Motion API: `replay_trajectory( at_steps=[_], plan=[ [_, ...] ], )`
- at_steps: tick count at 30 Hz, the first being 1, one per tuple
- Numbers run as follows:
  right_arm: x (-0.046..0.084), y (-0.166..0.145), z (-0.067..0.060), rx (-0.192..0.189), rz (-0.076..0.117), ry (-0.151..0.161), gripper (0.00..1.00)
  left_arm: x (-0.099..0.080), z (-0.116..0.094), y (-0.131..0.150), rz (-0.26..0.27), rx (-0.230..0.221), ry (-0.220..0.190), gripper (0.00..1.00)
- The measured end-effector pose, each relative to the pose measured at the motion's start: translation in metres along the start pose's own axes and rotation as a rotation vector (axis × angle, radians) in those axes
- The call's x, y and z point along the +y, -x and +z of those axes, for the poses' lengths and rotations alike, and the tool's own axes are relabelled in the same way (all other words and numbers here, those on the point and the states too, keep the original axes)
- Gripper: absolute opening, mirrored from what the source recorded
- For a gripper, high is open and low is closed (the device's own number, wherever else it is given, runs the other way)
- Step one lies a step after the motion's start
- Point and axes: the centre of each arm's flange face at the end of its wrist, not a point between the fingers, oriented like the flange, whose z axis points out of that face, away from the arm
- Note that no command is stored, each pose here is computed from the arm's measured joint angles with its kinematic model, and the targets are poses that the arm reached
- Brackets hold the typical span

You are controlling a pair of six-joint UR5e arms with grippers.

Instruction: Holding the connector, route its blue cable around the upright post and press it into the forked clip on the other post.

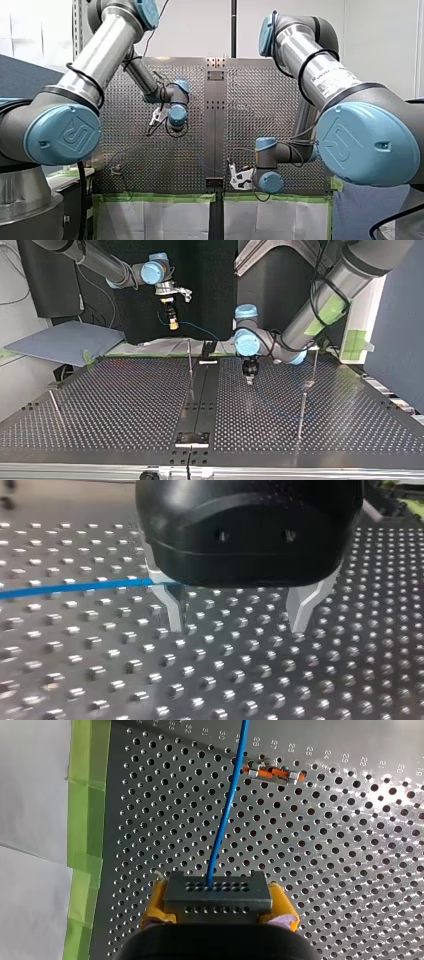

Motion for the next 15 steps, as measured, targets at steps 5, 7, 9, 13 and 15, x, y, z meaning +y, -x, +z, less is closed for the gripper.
replay_trajectory(
  at_steps=[5,7,9,13,15],
  plan=[
    [0.000,0.000,0.000,0.001,0.000,0.000,0.00,-0.011,0.008,-0.025,0.016,0.029,-0.002,1.00],
    [0.000,0.000,0.000,0.002,0.000,-0.001,0.00,-0.015,0.011,-0.037,0.024,0.044,-0.005,1.00],
    [-0.001,0.000,0.000,0.003,0.000,-0.001,0.00,-0.019,0.013,-0.046,0.032,0.058,-0.008,1.00],
    [-0.001,-0.001,0.000,0.004,0.000,-0.002,0.00,-0.028,0.016,-0.067,0.058,0.087,-0.019,1.00],
    [-0.001,-0.001,0.000,0.004,0.000,-0.002,0.00,-0.032,0.016,-0.075,0.071,0.099,-0.025,1.00]
  ],
)
